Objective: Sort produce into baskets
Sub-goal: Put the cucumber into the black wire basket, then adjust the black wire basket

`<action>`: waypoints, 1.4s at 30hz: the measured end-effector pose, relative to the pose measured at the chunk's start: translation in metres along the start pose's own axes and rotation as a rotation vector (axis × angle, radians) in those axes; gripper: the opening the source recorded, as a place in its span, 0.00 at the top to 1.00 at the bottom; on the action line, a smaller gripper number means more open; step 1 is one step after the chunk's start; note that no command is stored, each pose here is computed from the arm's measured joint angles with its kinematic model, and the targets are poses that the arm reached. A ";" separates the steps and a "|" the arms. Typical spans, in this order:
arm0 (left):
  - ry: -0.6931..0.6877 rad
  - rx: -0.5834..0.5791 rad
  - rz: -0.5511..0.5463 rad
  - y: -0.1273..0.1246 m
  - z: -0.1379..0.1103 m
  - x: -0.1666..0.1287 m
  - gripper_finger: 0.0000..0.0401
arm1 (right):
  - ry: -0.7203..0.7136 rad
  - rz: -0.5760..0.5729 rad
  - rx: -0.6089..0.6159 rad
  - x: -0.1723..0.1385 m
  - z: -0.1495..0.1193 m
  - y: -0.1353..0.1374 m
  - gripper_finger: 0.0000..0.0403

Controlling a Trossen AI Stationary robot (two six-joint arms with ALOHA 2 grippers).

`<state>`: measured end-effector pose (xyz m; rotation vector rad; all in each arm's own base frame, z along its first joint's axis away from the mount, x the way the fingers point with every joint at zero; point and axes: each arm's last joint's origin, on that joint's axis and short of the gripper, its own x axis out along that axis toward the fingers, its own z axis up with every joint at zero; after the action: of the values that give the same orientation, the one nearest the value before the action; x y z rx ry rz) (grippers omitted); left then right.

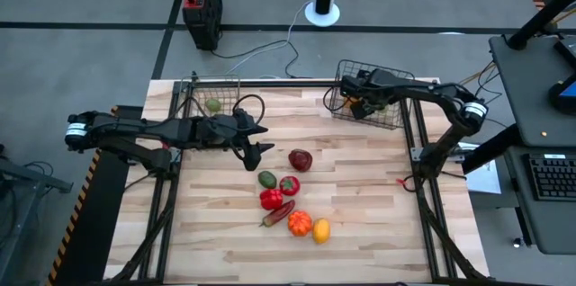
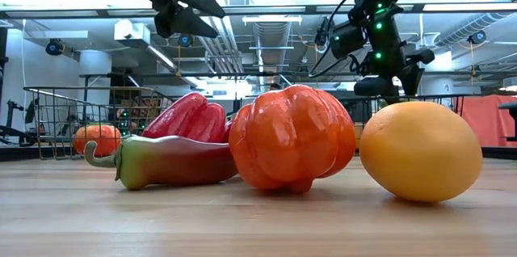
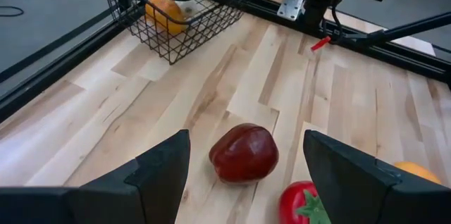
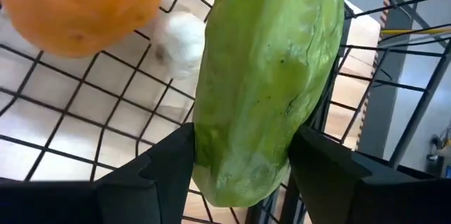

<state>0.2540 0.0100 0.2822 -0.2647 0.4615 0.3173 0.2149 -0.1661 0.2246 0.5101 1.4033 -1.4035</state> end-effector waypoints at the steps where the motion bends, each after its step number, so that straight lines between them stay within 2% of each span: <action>1: 0.000 0.000 0.000 0.000 0.000 0.000 0.36 | -0.001 0.001 0.000 0.000 0.000 0.000 0.48; 11: -0.007 -0.002 -0.004 0.000 0.001 0.000 0.36 | -0.048 -0.045 0.020 -0.002 0.001 -0.003 0.46; 21: -0.014 -0.004 -0.007 0.000 0.001 0.000 0.36 | -0.092 -0.041 0.039 -0.004 0.004 -0.005 0.32; 24: -0.023 -0.006 -0.010 -0.001 0.002 0.000 0.36 | -0.234 0.069 0.072 -0.015 0.012 0.005 0.30; 27: -0.037 -0.008 -0.014 -0.001 0.003 0.000 0.36 | -0.372 0.351 0.041 -0.028 0.026 0.026 0.29; 28: -0.040 -0.008 -0.015 -0.001 0.004 0.000 0.36 | -0.385 0.453 0.033 -0.031 0.029 0.032 0.30; 30: -0.039 -0.009 -0.016 -0.001 0.004 0.000 0.36 | -0.399 0.579 0.009 -0.034 0.033 0.042 0.32; 31: -0.039 -0.009 -0.015 -0.001 0.004 0.000 0.36 | -0.404 0.608 0.003 -0.036 0.033 0.045 0.33; 42: -0.035 -0.005 -0.015 -0.001 0.003 0.000 0.36 | -0.431 0.618 -0.055 -0.048 0.020 0.059 0.45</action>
<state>0.2558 0.0100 0.2851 -0.2669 0.4236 0.3082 0.2902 -0.1542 0.2431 0.5105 0.8319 -0.8967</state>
